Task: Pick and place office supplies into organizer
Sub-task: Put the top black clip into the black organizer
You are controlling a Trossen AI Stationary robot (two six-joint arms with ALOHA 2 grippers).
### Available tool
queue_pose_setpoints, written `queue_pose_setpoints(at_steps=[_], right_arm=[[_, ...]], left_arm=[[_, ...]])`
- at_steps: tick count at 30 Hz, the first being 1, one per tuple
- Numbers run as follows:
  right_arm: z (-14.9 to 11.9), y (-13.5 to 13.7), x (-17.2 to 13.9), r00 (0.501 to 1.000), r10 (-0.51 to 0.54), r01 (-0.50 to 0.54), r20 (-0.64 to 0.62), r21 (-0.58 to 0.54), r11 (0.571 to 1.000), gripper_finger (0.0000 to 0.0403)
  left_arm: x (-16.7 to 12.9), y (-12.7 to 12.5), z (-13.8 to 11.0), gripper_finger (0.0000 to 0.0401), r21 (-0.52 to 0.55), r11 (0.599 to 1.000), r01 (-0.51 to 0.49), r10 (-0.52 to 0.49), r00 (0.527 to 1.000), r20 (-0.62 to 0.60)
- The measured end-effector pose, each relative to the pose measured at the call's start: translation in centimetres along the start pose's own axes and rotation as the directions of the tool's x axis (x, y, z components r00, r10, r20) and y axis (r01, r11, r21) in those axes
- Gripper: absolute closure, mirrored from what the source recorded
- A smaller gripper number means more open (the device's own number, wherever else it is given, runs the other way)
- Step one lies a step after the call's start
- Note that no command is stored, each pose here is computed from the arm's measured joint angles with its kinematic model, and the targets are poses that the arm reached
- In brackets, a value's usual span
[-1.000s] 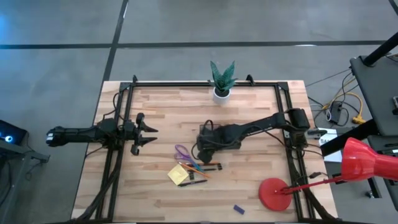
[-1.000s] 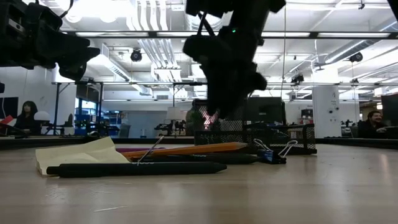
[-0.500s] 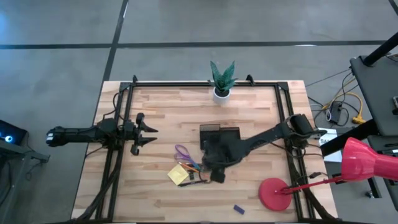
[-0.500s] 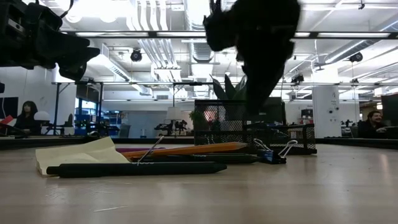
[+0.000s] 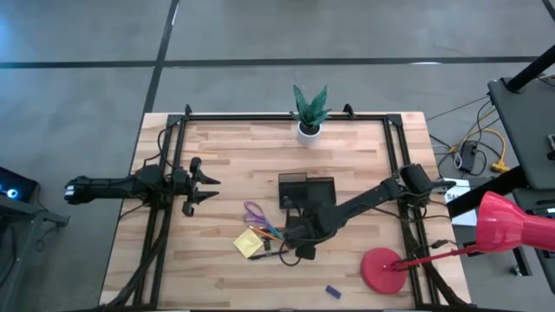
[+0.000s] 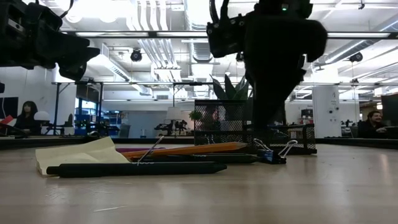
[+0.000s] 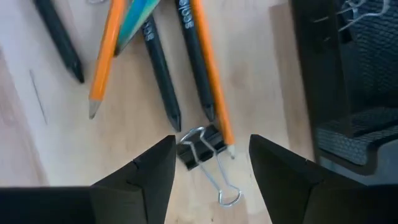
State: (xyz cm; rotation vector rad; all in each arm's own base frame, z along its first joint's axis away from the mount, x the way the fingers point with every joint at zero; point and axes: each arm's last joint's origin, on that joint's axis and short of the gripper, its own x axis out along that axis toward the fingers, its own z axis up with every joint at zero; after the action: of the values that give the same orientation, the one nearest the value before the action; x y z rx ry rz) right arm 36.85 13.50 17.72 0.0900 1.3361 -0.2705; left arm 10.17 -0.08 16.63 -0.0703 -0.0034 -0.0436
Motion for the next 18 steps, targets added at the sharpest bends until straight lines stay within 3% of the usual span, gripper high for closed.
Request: queue_pose_setpoints(at_steps=[8, 14, 18], right_arm=[[-0.8, 0.8, 0.3, 1.000, 0.007, -0.007, 0.007, -0.015, 1.000, 0.0207], [-1.0, 1.3, 0.9, 0.998, 0.033, -0.035, 0.046, 0.040, 0.999, 0.0207], [-1.2, 1.1, 1.2, 0.996, -0.030, 0.027, 0.079, 0.045, 0.999, 0.0207]], left_arm=[[0.0, 0.0, 0.0, 0.0260, 0.000, 1.000, 0.000, 0.000, 1.000, -0.001], [0.0, 0.0, 0.0, 0.0260, 0.000, 1.000, -0.001, 0.001, 1.000, -0.001], [0.0, 0.0, 0.0, 0.0260, 0.000, 1.000, -0.001, 0.001, 1.000, -0.001]])
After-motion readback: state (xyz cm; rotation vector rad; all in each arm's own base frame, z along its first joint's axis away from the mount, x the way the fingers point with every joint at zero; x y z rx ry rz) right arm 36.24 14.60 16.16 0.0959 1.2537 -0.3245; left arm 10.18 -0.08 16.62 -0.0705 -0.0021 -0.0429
